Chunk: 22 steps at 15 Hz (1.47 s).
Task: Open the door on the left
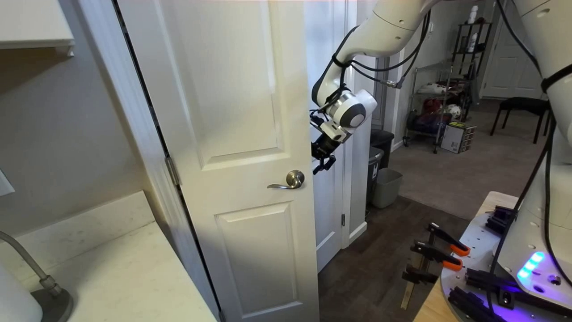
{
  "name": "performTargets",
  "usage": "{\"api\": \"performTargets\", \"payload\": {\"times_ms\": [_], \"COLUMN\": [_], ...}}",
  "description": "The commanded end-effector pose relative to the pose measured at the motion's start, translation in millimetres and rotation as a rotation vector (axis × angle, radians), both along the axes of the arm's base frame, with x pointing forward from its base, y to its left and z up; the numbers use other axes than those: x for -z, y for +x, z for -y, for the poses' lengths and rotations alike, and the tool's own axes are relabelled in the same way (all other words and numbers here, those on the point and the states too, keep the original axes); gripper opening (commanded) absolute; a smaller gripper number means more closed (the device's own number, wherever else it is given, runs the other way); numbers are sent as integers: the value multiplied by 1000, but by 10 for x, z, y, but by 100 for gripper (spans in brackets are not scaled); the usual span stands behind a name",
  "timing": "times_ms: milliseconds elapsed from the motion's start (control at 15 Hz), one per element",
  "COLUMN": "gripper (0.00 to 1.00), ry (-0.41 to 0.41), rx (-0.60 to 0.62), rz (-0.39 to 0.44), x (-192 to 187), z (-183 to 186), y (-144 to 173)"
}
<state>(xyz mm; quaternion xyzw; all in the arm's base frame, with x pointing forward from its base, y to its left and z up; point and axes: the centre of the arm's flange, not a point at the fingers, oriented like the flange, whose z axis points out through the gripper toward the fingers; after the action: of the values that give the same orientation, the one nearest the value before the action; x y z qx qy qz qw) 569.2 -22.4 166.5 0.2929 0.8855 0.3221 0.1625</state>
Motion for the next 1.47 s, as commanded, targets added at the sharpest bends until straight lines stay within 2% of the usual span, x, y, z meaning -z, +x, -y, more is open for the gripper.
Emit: {"api": "performTargets", "payload": {"times_ms": [0,600,933,1400], "gripper": [100,100,100,100], "ry": [-60,-138,-136,-80], "rx": [-147,-332,-400,-545], "rz": [-15,-40,-43,-49], "x": [-89,0,65,151], "z": [-24,122,144,-119], "y": [-93,-357,-583,-844]}}
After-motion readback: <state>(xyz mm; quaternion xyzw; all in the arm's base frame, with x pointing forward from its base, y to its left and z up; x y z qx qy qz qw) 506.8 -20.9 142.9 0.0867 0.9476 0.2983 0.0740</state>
